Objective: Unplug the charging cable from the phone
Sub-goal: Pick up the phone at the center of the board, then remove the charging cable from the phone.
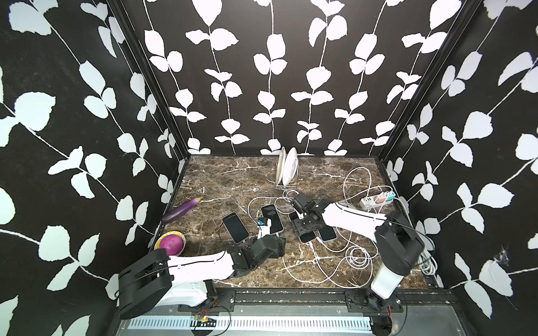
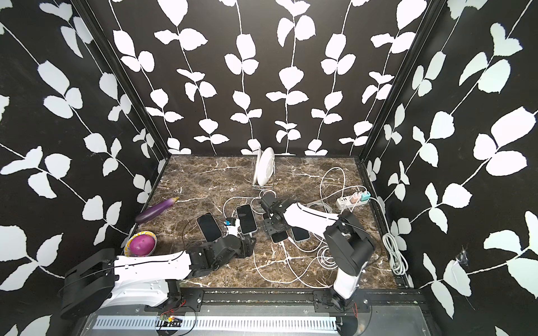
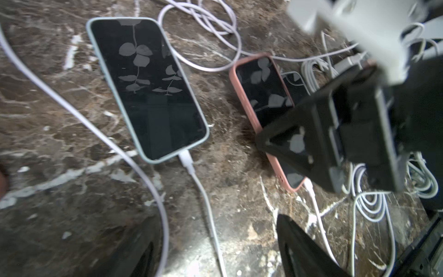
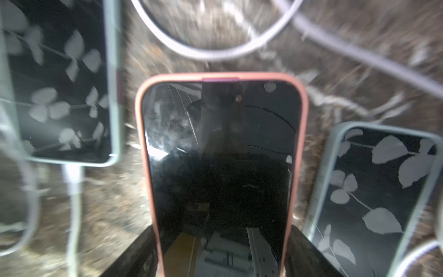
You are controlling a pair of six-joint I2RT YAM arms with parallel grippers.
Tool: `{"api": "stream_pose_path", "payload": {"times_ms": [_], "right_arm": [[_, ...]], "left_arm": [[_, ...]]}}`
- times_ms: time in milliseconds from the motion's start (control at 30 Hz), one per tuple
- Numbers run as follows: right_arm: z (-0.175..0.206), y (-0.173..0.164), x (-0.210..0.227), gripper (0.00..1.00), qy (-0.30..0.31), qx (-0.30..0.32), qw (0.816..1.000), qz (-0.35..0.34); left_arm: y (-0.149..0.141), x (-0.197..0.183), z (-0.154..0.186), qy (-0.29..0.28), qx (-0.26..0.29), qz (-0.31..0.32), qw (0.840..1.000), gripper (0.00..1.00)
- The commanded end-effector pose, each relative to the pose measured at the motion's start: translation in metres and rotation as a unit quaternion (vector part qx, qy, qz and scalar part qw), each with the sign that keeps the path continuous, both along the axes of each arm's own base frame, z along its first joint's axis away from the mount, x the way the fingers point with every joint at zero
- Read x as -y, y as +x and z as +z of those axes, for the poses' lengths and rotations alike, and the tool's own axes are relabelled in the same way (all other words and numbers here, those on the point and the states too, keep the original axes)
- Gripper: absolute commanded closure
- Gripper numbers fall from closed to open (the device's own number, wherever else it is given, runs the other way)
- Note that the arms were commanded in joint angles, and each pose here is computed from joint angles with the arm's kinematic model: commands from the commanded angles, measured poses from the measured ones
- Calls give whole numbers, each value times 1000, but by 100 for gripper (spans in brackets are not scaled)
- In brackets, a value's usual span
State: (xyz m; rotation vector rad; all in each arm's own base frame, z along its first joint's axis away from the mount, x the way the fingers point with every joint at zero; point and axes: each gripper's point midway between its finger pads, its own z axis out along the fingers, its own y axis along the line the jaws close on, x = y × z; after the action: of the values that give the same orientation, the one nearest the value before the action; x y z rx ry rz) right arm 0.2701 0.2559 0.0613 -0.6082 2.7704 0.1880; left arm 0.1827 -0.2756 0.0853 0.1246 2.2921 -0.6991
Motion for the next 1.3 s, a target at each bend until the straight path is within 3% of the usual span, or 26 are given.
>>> {"api": "stream_pose_path", "payload": {"times_ms": [0,133,267,500,667,1267], "right_arm": [[32,7,-7,100,44,43,998,-11],[55,10,-4,100,65,74,995,-25],[66,11,-3,100,80,91,992,-31],[71,9,-4,100,95,93,990,-37],[76,10,-1,100,99,101,989,-45],[87,8,-5,100,132,102,984,-58]], "left_arm": [[-6,20,26,-30,67,-20,997,22],[-13,31,22,-93,74,-28,993,27],[-23,51,17,-115,78,-55,989,34],[-42,91,26,-225,97,-120,962,36],[-41,93,20,-212,101,-121,964,37],[-48,133,24,-249,106,-175,947,38]]}}
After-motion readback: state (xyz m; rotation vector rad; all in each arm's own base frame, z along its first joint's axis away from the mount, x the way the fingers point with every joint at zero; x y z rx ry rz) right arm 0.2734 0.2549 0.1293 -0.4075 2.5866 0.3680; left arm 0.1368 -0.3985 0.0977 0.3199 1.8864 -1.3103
